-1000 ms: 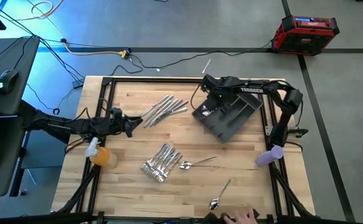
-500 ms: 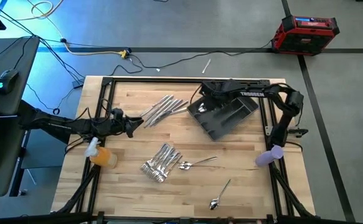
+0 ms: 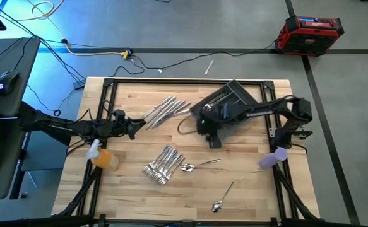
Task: Sort silverware
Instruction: Put the spoon in the silverware tray
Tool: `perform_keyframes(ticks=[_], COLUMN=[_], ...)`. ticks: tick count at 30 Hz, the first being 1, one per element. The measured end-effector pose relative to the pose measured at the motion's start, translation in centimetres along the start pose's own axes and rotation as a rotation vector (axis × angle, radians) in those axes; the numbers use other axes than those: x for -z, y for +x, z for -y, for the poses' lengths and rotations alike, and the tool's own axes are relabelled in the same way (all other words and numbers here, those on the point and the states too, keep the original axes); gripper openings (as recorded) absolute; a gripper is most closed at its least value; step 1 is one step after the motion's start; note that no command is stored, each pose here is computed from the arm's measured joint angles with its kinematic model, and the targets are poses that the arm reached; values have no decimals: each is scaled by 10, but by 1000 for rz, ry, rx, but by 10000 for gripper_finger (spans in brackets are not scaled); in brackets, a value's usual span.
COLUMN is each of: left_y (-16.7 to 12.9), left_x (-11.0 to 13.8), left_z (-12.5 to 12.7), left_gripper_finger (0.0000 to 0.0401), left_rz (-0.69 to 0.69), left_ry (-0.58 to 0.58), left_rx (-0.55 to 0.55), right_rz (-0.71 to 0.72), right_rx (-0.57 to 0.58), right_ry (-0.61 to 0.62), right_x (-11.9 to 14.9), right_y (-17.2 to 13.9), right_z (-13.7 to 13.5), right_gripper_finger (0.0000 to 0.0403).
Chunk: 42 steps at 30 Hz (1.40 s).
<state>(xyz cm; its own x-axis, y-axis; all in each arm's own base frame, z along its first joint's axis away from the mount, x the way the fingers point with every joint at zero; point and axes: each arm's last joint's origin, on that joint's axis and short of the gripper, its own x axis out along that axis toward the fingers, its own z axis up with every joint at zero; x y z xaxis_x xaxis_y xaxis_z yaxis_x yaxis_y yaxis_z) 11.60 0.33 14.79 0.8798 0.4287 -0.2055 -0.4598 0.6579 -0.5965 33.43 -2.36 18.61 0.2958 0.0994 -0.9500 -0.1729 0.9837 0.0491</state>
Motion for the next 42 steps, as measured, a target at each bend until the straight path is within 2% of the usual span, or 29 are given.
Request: perform_keyframes(ticks=[6, 12, 15, 21, 26, 29, 31, 36, 39, 42], left_y=[0, 0, 0, 0, 0, 0, 0, 0, 0, 0], left_x=[0, 0, 0, 0, 0, 0, 0, 1, 1, 0], left_z=[0, 0, 0, 0, 0, 0, 0, 0, 0, 0], left_gripper_finger=[119, 119, 119, 119, 119, 119, 119, 119, 119, 119], left_rz=[0, 0, -1, -1, -1, -2, -3, -7, -9, -7], left_ry=[0, 0, 1, 0, 1, 1, 2, 1, 1, 0], left_rx=[-1, 0, -2, -1, -1, -1, -2, 0, 2, 4], right_rz=[-84, -178, -191, -171, -65, 8, 52, 28, 47, 142], right_rx=[14, 130, 126, 113, 142, 59, -37, -222, -227, -133], right_ry=[97, 232, 261, 195, 104, 53, 12, -102, -177, -155], right_x=[1, 10, 13, 7, -16, -28, -33, -27, -22, -20], right_y=[28, 28, 27, 22, -7, -20, -20, -6, 8, 23], right_z=[-7, 4, 9, 11, 4, -7, -18, -62, -91, -110], right_gripper_finger=[172, 171, 171, 166, 144, 136, 134, 141, 155, 174])
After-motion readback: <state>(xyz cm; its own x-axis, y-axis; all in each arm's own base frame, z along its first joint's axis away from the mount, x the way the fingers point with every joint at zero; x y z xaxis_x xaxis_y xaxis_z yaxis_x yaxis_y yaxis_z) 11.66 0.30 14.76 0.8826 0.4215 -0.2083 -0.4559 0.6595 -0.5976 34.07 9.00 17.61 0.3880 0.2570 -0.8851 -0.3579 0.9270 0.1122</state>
